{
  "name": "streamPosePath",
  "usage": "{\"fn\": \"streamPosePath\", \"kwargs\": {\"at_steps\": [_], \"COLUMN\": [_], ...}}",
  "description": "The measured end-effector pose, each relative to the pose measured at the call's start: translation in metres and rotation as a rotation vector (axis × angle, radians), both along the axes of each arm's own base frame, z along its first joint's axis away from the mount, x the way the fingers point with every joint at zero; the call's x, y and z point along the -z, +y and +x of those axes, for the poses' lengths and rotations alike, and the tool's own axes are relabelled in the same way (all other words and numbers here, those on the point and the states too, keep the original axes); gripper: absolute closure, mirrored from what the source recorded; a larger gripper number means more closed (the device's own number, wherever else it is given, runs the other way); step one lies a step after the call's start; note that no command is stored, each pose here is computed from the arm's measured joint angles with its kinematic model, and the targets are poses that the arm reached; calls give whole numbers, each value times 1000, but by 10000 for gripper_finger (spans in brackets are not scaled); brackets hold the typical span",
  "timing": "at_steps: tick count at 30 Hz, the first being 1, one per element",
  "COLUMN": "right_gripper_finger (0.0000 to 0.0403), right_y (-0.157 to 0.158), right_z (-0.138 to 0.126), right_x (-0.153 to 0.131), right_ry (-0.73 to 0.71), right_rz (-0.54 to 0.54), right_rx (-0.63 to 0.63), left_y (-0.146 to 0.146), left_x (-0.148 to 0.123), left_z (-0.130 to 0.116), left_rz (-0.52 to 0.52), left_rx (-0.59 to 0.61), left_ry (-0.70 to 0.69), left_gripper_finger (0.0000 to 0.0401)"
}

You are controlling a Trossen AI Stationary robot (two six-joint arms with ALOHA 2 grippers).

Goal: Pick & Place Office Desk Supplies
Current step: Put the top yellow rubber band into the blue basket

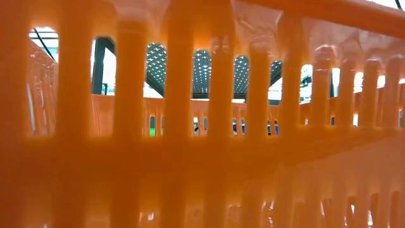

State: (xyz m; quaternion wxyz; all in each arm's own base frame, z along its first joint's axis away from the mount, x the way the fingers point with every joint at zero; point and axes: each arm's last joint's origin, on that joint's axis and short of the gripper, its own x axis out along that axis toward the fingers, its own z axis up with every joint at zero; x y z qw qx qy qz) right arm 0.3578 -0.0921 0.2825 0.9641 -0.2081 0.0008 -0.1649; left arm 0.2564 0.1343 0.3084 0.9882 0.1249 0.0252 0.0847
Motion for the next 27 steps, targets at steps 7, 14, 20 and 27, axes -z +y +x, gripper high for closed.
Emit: {"fn": "streamPosePath", "kwargs": {"at_steps": [7, 14, 20, 27], "right_gripper_finger": [394, 394, 394, 394], "right_y": [0, 0, 0, 0], "right_z": [0, 0, 0, 0], "right_x": [1, 1, 1, 1], "right_ry": [9, 11, 11, 11], "right_rz": [3, 3, 3, 3], "right_rx": [0, 0, 1, 2], "left_y": [0, 0, 0, 0], "left_x": [0, 0, 0, 0], "left_z": [0, 0, 0, 0], "left_rz": [-1, -3, -6, -6], "left_rx": [0, 1, 1, 1], "left_ry": [0, 0, 1, 1], "left_gripper_finger": [282, 222, 170, 135]}}
